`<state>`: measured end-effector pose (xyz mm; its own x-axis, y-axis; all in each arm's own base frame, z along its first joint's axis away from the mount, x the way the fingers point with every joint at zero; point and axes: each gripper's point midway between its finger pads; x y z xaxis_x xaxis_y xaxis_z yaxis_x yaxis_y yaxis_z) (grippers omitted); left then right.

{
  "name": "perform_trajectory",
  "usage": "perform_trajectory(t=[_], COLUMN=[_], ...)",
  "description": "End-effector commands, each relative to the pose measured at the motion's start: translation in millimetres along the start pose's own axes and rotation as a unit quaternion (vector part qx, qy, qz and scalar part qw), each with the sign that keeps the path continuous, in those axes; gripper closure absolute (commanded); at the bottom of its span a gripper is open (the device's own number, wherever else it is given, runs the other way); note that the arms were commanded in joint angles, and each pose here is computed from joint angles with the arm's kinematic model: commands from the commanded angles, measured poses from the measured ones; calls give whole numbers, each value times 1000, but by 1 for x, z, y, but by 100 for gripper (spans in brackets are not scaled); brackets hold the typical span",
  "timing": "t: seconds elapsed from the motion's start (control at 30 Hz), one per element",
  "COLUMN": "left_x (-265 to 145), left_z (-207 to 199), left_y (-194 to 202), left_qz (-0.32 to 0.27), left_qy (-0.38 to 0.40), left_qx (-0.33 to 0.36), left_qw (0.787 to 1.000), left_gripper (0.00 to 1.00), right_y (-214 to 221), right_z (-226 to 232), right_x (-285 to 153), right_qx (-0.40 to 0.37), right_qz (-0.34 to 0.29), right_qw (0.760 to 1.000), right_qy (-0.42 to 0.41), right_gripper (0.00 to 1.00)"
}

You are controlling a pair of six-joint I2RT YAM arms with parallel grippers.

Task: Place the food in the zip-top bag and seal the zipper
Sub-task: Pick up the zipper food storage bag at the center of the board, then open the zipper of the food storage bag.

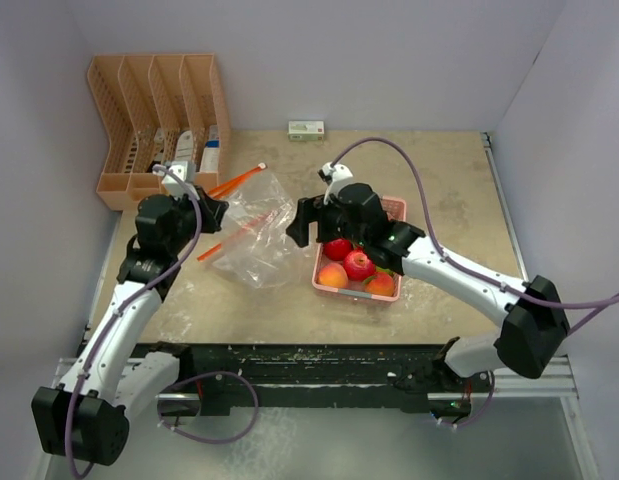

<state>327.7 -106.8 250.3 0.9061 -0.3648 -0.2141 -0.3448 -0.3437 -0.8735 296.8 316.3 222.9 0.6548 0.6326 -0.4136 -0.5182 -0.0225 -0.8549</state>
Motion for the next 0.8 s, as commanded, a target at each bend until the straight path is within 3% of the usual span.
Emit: perform_trajectory(t=[0.0,0.17,0.37,0.77], left_x=[-9,2,-2,2], left_z=[-9,-21,-51,-82], left_y=[-20,15,13,32], left_qz=[-31,-45,-65,-61], left_qy=[-4,-3,40,82], left_qx=[28,46,54,68], left_qw=[999,998,996,992], left_gripper=[100,100,100,100], right_y=[-52,-97,-117,-81], right_z=[24,21,29,33], right_x=[-4,-2,23,54], right_qx=[28,83,134,187], right_qz=[-90,-143,-125,-58], right_qw=[995,986,983,981], right_qy=[-44,-5,9,6], right_gripper=[6,5,3,11])
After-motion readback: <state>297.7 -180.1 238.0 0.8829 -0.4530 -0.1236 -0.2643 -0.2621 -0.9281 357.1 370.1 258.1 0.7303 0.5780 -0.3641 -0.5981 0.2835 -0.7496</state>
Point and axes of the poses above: each gripper's point midway between its finger pads, its own x axis out along the fingers, its own z axis along the line the jaws close on, y = z × x, and after that the axes turned 4 degrees about -x, right-handed
